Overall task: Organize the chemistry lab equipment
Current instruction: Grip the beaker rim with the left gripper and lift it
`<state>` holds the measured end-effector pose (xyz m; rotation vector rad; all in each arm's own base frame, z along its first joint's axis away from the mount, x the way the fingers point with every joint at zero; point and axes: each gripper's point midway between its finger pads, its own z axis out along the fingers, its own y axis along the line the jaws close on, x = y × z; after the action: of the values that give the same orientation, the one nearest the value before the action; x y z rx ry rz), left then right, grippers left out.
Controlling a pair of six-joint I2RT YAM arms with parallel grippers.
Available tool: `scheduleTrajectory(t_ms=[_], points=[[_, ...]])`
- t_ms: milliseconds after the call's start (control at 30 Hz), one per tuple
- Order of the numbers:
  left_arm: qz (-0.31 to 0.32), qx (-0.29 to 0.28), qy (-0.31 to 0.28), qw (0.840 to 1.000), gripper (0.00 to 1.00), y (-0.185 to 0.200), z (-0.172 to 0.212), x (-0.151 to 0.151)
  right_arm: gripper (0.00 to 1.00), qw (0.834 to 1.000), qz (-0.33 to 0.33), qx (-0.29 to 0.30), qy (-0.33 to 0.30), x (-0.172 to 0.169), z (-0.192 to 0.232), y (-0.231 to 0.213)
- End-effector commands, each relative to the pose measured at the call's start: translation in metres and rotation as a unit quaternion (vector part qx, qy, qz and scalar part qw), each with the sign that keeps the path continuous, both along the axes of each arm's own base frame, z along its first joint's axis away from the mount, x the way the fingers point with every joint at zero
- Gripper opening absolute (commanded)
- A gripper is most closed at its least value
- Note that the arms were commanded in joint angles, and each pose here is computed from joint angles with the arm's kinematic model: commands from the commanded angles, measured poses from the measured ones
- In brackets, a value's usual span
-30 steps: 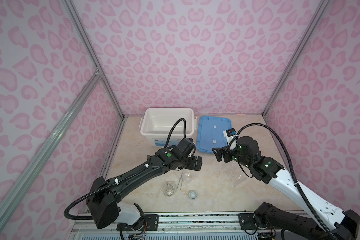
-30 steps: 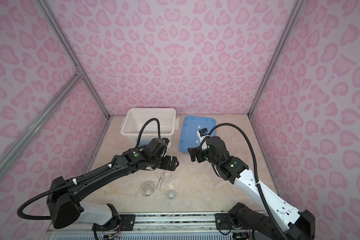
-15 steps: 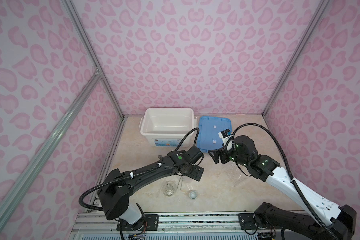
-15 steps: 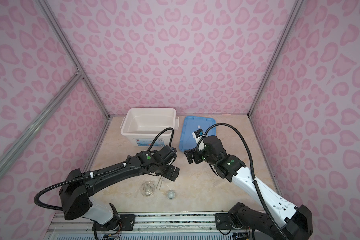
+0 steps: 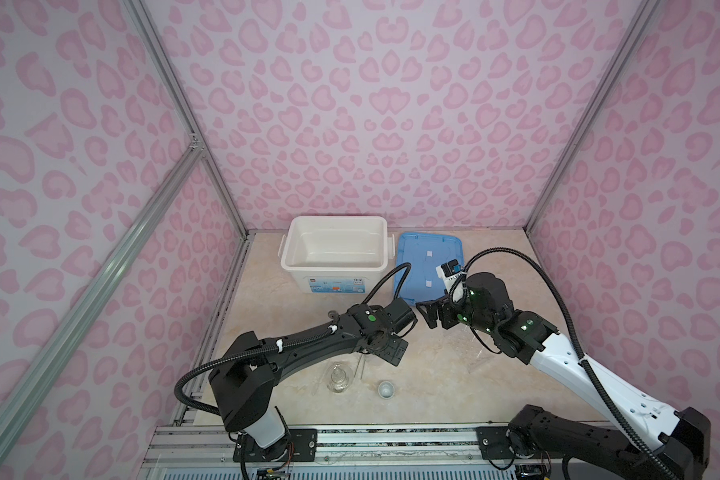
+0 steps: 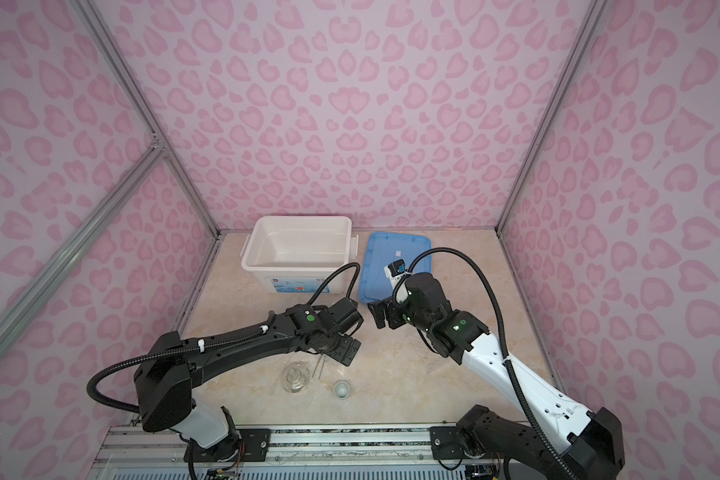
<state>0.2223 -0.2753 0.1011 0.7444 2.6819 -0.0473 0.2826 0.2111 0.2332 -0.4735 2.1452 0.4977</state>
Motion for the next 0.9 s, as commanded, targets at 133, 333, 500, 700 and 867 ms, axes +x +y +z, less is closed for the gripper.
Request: scheduleTrajectory(t_ms=[133,333,500,700,867], points=[[0.011,-0.003,0.001,1.0,0.92,-0.003,-0.002,0.001,0.99,1.0,-0.006,0.004,-0.006,0.003,0.0,0.001],[0.018,-0.013,0.001,1.0,0.86,-0.004,0.0,0.001,0.99,1.0,-0.009,0.0,-0.006,0.003,-0.004,-0.001],[0.025,-0.025,-0.007,0.999,0.86,-0.006,0.01,0.003,0.99,1.0,-0.01,0.002,-0.009,0.003,-0.003,-0.001],[0.024,-0.026,-0.007,0.999,0.81,-0.007,0.008,0.004,0.99,1.0,-0.012,0.002,-0.009,0.003,-0.006,-0.003],[0.024,-0.011,-0.002,1.0,0.86,-0.003,0.002,0.003,0.98,1.0,-0.016,0.0,-0.011,0.001,-0.006,-0.006]])
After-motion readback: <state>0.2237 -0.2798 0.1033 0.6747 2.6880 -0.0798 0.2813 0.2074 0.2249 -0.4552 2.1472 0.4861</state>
